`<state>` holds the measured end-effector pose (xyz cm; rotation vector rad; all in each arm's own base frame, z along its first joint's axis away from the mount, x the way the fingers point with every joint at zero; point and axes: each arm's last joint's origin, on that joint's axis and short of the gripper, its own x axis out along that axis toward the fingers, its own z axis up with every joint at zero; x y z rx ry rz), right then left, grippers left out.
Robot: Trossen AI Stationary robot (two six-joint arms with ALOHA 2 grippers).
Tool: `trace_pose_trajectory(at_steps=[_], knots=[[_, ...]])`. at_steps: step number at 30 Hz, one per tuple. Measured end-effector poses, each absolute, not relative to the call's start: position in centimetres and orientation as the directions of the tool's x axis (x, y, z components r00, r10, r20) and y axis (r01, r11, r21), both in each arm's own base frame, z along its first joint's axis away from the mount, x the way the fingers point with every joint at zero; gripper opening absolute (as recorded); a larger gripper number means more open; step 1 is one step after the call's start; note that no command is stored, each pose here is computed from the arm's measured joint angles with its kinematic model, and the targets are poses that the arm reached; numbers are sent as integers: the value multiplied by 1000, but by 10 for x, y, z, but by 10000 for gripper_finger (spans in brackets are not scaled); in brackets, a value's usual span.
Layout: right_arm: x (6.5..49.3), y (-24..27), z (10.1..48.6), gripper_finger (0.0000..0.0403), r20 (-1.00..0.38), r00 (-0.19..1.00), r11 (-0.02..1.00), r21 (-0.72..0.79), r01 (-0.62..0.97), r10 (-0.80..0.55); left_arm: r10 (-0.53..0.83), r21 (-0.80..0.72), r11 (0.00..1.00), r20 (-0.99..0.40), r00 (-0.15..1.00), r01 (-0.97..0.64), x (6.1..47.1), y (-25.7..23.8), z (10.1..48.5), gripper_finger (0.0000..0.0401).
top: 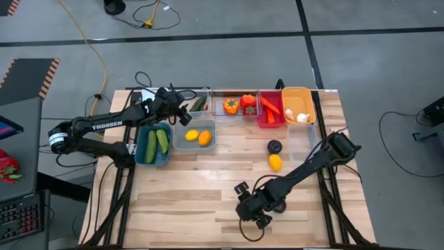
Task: Sort produce into baskets
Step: Put the yellow chili pepper into the top left transparent bin
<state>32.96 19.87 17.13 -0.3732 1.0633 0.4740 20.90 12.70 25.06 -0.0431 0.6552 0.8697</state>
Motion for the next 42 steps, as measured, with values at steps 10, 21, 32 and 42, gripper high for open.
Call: trace_pose_trajectory(at_steps=[10, 21, 32, 42], knots=[[335, 200, 144, 194, -922, 332, 827, -25, -561, 198, 695, 221, 657, -549, 464, -721, 209, 127, 251, 157], [337, 199, 140, 146, -924, 321, 832, -7, -555, 207, 695, 221, 657, -549, 465, -721, 209, 127, 251, 157], [341, 195, 143, 70, -928, 310, 839, 5, -545, 207, 685, 212, 677, -531, 498, -705, 211, 127, 253, 157], [368, 170, 172, 66, -928, 364, 846, -129, -517, 81, 433, 150, 898, -467, 771, -413, 219, 102, 270, 157]])
